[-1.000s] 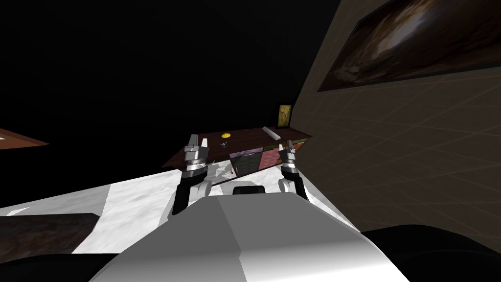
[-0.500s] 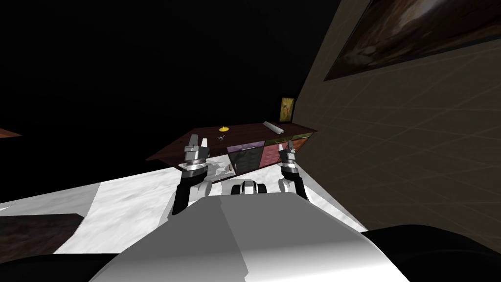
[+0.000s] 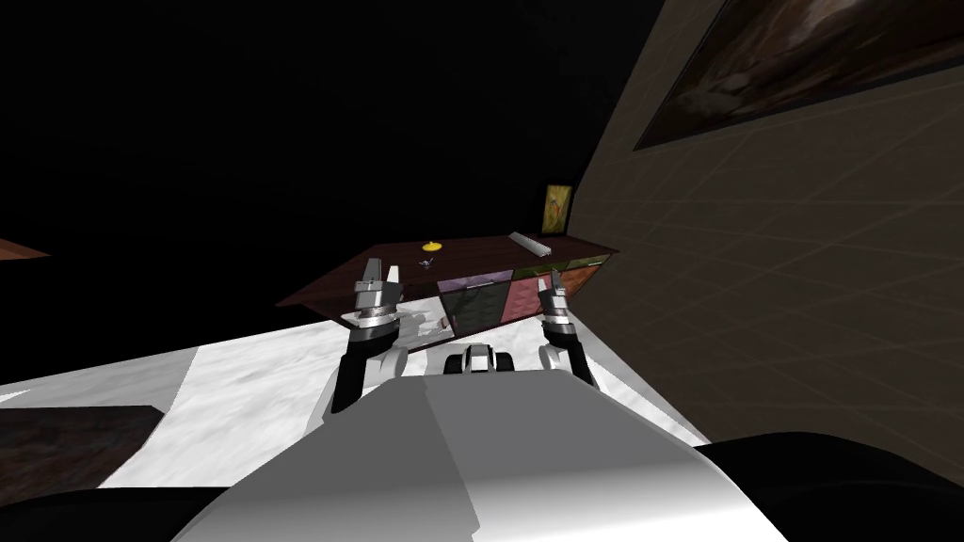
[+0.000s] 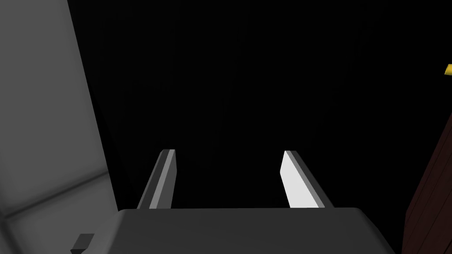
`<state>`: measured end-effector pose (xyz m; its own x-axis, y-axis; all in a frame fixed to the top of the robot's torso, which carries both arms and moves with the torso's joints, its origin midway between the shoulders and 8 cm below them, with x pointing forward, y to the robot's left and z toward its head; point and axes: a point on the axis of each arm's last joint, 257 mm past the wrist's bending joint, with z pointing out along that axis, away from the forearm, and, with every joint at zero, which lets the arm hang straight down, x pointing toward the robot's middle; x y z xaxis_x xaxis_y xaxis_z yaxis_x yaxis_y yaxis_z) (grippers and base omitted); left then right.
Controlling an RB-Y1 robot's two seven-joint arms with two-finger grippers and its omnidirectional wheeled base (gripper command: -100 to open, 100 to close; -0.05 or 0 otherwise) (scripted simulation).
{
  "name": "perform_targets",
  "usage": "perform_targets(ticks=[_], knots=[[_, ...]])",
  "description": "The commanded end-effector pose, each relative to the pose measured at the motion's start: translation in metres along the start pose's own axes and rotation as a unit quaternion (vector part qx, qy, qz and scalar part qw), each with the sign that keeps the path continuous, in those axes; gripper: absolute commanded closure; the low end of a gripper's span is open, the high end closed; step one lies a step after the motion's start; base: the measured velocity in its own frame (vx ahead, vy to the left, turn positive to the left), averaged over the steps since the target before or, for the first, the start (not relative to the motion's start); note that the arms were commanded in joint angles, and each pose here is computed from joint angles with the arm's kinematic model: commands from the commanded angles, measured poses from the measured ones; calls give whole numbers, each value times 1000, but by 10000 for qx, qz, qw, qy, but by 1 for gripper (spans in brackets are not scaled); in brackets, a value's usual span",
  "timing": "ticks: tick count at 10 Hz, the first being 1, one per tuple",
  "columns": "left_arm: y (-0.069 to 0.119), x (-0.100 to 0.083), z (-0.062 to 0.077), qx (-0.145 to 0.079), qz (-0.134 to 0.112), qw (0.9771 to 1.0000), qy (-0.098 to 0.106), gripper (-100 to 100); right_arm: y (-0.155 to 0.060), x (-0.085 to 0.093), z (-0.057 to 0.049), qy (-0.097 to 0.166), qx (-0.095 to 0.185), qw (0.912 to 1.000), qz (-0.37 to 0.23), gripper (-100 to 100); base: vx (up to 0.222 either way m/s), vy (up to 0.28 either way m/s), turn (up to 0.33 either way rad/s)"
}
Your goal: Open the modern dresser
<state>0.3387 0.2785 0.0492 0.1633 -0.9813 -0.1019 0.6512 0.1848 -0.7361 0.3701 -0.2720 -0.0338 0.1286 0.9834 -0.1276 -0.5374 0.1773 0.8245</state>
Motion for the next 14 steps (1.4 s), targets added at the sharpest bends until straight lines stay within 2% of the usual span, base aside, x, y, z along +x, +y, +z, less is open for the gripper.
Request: perform_targets(ticks=[1,6,8,9,11,12,14], knots=[[0,0,0,0,0,10000,0,0,-3,-1,-2,61,-42,9990,-439,-100,26,15,21],[0,0,0,0,0,10000,0,0,-11,-7,-9,179,-195,9886,-1485,-100,37,17,38],[0,0,0,0,0,10000,0,0,-11,-7,-9,175,-199,9850,-1706,-100,31,11,11],[0,0,0,0,0,10000,0,0,-14,-10,-11,203,-260,9794,-1992,-100,31,12,39],[0,0,0,0,0,10000,0,0,-14,-10,-11,198,-264,9754,-2180,-100,26,8,22],[0,0,0,0,0,10000,0,0,-17,-12,-14,221,-329,9682,-2472,-100,34,21,50],[0,0,0,0,0,10000,0,0,-17,-12,-14,214,-333,9629,-2671,-100,30,15,20]])
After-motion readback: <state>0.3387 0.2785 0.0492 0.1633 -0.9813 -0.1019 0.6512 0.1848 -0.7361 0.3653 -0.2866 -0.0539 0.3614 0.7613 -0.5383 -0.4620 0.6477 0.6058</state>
